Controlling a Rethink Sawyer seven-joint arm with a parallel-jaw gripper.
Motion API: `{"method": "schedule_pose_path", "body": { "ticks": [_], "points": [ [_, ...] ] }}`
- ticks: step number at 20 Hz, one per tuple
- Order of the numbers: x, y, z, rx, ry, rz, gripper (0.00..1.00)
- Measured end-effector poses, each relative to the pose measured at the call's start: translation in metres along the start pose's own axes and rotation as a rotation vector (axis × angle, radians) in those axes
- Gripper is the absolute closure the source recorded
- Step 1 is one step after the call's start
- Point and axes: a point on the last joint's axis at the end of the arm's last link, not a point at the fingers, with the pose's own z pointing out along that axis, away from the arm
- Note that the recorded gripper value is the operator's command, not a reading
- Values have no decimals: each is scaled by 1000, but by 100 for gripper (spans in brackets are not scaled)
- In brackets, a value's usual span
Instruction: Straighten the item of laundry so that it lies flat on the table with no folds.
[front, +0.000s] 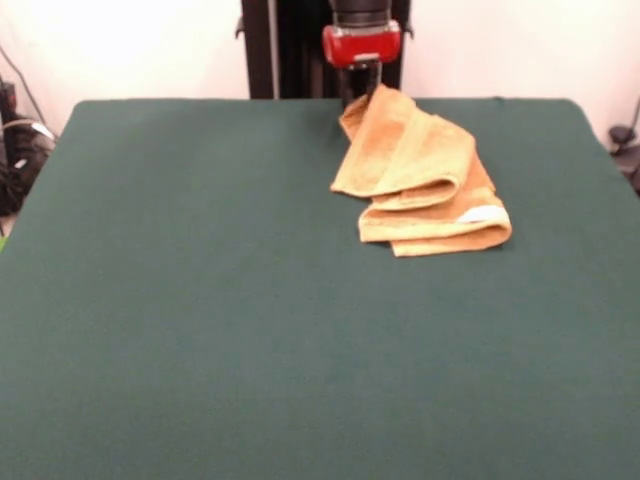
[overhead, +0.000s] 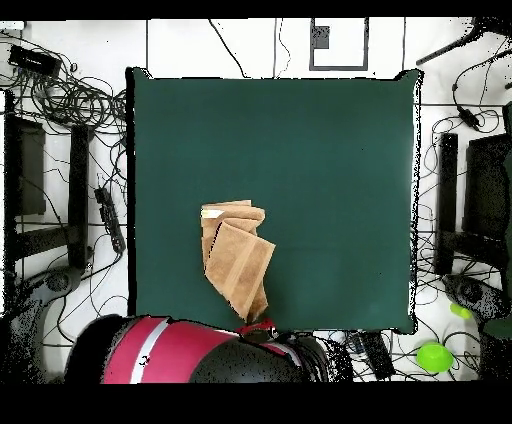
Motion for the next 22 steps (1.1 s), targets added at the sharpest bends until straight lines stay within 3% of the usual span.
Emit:
{"method": "schedule_pose_path", "body": {
  "ticks": [7,14,19,22],
  "points": [
    [30,-9,-15,41,81,-7,0],
    [31,-12,-25,79,93,-80,0],
    [29,-12,-38,19,117,-121,0],
    [25,-19,-45,-25,129,-95,0]
  ]
}}
